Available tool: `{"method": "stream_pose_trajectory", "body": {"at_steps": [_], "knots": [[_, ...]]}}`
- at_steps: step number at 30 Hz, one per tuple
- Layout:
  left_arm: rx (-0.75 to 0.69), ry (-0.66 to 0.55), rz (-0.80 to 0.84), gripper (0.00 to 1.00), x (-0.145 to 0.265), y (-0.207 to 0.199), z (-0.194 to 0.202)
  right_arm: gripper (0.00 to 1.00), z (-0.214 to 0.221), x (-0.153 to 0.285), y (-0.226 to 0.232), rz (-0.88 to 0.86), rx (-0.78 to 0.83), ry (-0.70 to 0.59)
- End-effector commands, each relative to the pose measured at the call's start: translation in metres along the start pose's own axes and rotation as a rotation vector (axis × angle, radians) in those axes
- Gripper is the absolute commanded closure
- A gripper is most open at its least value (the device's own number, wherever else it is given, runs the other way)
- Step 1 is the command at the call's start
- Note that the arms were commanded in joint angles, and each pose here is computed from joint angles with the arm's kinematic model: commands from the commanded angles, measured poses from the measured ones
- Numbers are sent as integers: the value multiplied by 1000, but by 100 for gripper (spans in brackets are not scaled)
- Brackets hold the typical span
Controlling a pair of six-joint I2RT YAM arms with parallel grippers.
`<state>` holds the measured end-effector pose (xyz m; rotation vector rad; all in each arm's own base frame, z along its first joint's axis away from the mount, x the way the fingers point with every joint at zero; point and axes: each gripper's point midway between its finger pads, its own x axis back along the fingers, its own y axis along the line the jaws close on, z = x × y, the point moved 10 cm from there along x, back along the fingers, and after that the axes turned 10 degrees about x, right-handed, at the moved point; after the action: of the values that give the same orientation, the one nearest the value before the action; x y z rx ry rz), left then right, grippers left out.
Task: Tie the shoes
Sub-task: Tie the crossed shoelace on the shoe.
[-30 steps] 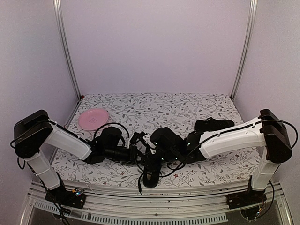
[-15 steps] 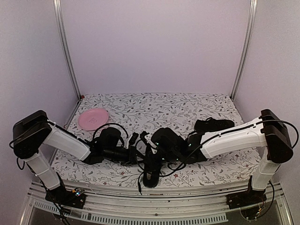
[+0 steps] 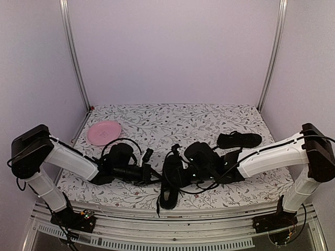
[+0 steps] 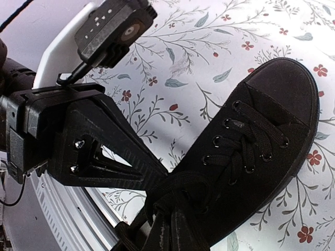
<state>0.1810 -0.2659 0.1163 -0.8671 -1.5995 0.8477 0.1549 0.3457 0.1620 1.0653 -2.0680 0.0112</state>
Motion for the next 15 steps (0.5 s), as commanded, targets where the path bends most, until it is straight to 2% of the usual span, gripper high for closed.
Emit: {"method": "stream_pose_trajectory", "body": {"at_steps": [1, 15], "knots": [[11, -27, -37, 100, 6, 6, 2, 97, -6, 11, -6, -51, -86, -47], [16, -42, -55, 100, 12, 11, 6, 94, -4, 20, -15, -80, -171, -86]]}}
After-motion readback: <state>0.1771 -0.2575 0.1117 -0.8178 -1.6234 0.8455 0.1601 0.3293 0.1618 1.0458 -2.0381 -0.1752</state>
